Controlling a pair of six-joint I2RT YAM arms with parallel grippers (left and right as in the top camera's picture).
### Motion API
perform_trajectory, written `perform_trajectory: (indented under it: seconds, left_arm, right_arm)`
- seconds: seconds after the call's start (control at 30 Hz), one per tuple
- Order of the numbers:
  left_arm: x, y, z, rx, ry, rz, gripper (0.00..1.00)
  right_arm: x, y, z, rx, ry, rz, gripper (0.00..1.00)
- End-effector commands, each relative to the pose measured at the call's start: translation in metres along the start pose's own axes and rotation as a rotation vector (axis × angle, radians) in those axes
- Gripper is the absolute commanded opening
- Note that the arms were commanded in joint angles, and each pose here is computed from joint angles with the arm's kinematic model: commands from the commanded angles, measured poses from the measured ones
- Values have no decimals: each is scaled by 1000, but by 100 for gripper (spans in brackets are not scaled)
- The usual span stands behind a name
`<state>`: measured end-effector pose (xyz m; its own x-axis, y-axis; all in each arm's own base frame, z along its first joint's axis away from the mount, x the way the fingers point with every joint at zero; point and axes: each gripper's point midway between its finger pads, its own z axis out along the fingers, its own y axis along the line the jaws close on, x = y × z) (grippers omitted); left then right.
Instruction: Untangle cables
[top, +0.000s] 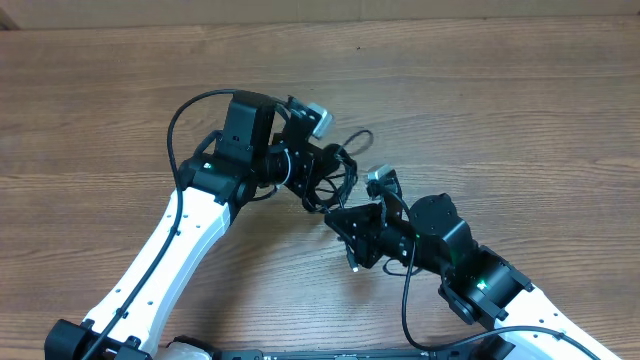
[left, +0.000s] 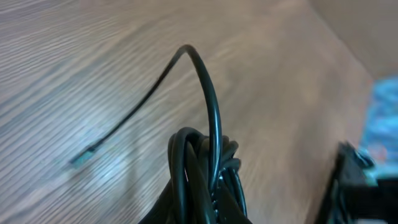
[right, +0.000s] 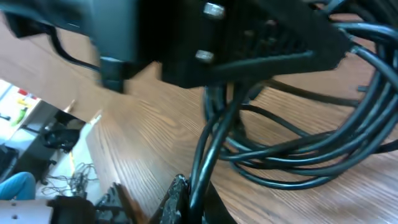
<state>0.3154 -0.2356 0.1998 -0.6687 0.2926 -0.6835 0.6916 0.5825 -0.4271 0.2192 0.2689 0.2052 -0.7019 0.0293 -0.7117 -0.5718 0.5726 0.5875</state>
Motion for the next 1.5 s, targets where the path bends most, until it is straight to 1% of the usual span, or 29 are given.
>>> perform_trajectory:
  seconds: [0.0, 0.1, 0.27, 0.4, 0.5, 0.67, 0.77, 0.83, 0.87, 0.9, 0.97, 1.0, 1.03, 1.07, 1.1, 1.17, 1.27, 1.3, 1.47]
  left_arm:
    - [-5, -31, -7, 139, -27, 129, 4]
    - [-5, -35, -8, 163, -33, 144, 4]
    - [-2, -62, -14, 319, -60, 302, 4]
    - [11, -66, -16, 350, -35, 373, 4]
    - [19, -70, -17, 377, -16, 385, 4]
    - [10, -90, -27, 501, -86, 413, 4]
    - [7, -101, -34, 575, -118, 420, 4]
    - [7, -101, -34, 577, -115, 414, 4]
    - [8, -99, -33, 560, -105, 408, 4]
    - [9, -96, -31, 544, -97, 399, 4]
    - [9, -89, -29, 506, -83, 375, 4]
    - [8, -85, -28, 488, -81, 361, 4]
    - [7, -80, -28, 469, -80, 346, 5]
    - [5, -73, -29, 444, -79, 323, 4]
    - [3, -66, -30, 419, -81, 293, 4]
    - [-3, -54, -33, 382, -89, 227, 5]
    - [-11, -38, -40, 347, -112, 123, 5]
    - [-15, -30, -44, 330, -123, 71, 4]
    - [-18, -14, -50, 302, -129, -60, 5]
  right_arm:
    - [-13, -16, -4, 107, -41, -1, 4]
    - [-5, -29, -5, 171, -18, 21, 4]
    - [-7, -28, -5, 167, -28, 28, 4]
    - [-12, -26, -5, 160, -53, 77, 4]
    - [-17, -31, -6, 188, -82, 128, 4]
    - [-10, -40, 1, 214, -67, 230, 4]
    - [-5, -46, 7, 229, -47, 243, 4]
    - [-3, -47, 9, 234, -42, 258, 4]
    - [-3, -47, 9, 234, -42, 268, 8]
    - [-3, -47, 9, 233, -43, 267, 16]
    - [-3, -48, 8, 235, -41, 268, 40]
    - [-2, -47, 9, 232, -37, 268, 48]
    - [-1, -46, 9, 225, -32, 269, 61]
    - [0, -44, 9, 215, -25, 273, 72]
    - [0, -42, 9, 203, -19, 273, 76]
    - [0, -38, 8, 187, -15, 272, 88]
    - [-3, -33, 2, 175, -27, 268, 100]
    - [-6, -29, -3, 164, -41, 262, 100]
    - [-21, -12, -23, 114, -106, 239, 100]
